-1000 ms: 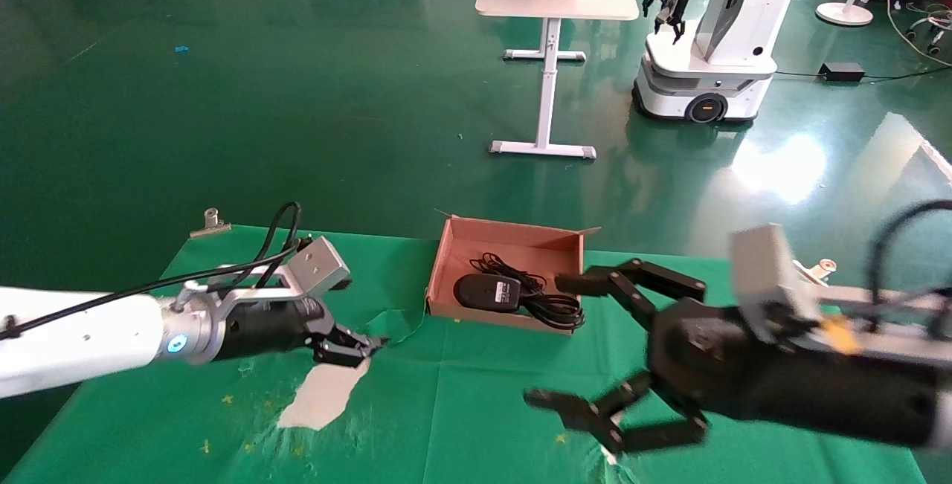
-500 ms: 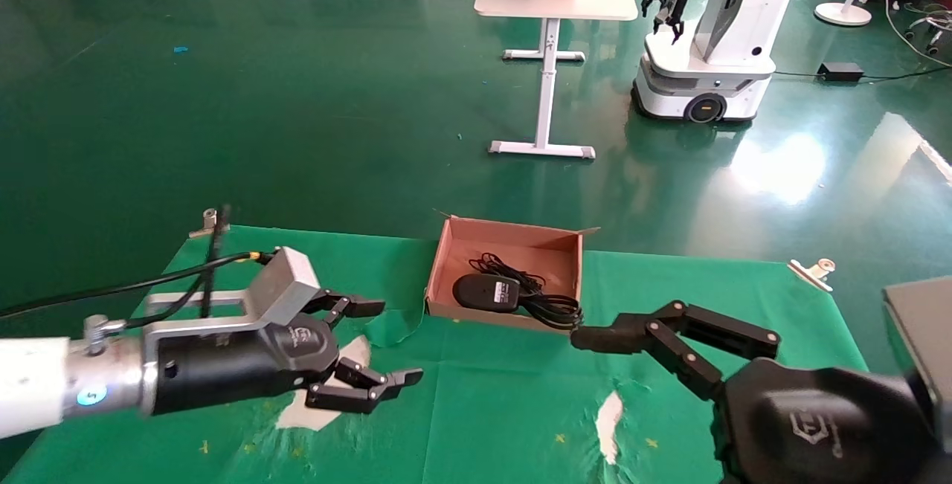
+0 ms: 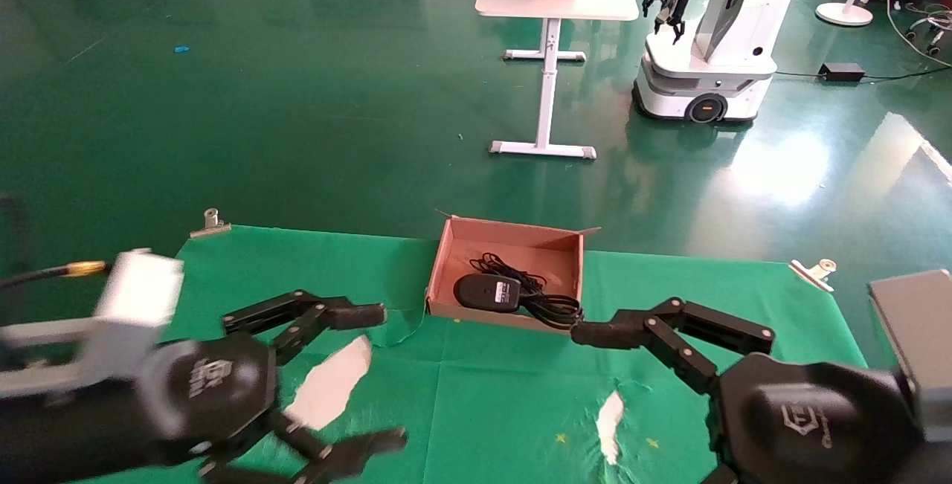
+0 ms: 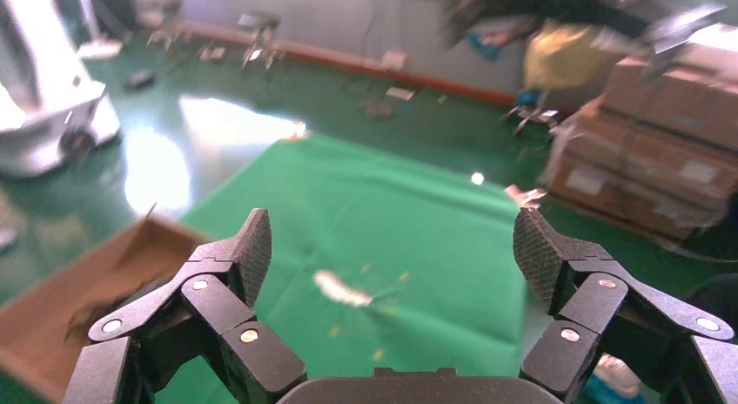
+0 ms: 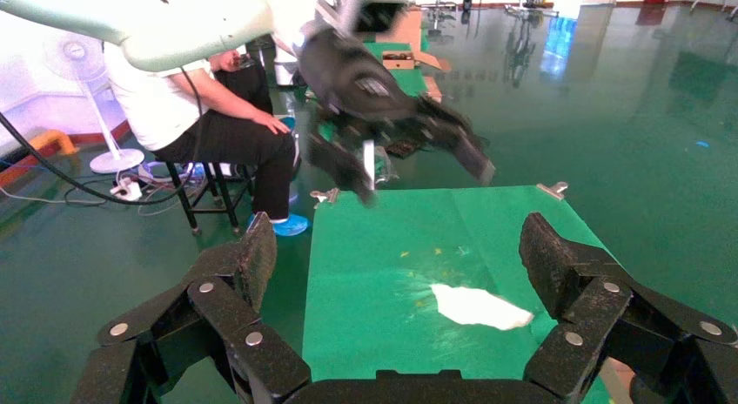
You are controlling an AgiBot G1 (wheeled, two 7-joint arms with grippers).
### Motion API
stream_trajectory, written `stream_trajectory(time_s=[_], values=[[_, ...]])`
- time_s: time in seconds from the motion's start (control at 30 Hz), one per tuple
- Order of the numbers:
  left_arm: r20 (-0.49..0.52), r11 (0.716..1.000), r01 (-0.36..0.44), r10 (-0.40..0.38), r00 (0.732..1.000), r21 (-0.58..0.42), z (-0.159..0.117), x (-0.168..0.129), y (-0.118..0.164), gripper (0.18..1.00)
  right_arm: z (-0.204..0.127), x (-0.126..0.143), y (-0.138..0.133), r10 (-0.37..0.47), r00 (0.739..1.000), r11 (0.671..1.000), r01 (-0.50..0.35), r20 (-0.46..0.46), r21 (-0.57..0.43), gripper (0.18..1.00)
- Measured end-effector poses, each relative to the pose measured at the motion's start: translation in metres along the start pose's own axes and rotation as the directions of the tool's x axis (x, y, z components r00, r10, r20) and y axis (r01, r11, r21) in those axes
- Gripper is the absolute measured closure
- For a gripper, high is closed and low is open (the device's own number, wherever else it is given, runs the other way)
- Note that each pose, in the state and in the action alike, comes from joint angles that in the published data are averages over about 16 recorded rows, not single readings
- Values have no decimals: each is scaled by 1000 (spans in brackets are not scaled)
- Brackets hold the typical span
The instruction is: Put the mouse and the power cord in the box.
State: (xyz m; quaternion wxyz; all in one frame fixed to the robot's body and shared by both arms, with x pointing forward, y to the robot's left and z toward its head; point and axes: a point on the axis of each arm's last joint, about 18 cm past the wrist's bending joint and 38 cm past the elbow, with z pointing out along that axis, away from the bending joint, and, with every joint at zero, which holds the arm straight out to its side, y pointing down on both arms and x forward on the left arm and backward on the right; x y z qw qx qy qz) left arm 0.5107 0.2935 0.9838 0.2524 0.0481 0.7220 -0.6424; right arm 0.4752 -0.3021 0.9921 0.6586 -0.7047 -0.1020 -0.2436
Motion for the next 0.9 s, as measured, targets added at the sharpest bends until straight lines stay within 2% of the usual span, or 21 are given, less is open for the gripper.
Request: stream_trajectory(time_s=[0.33, 0.9], values=[[-85, 993, -69, 77, 993, 95, -21, 32, -26, 184, 0, 0, 0, 0, 1000, 1000, 0, 1, 1, 178], [-78, 994, -63, 70, 994, 87, -20, 29, -23, 184, 0, 0, 0, 0, 1000, 1000, 0, 1, 0, 178]])
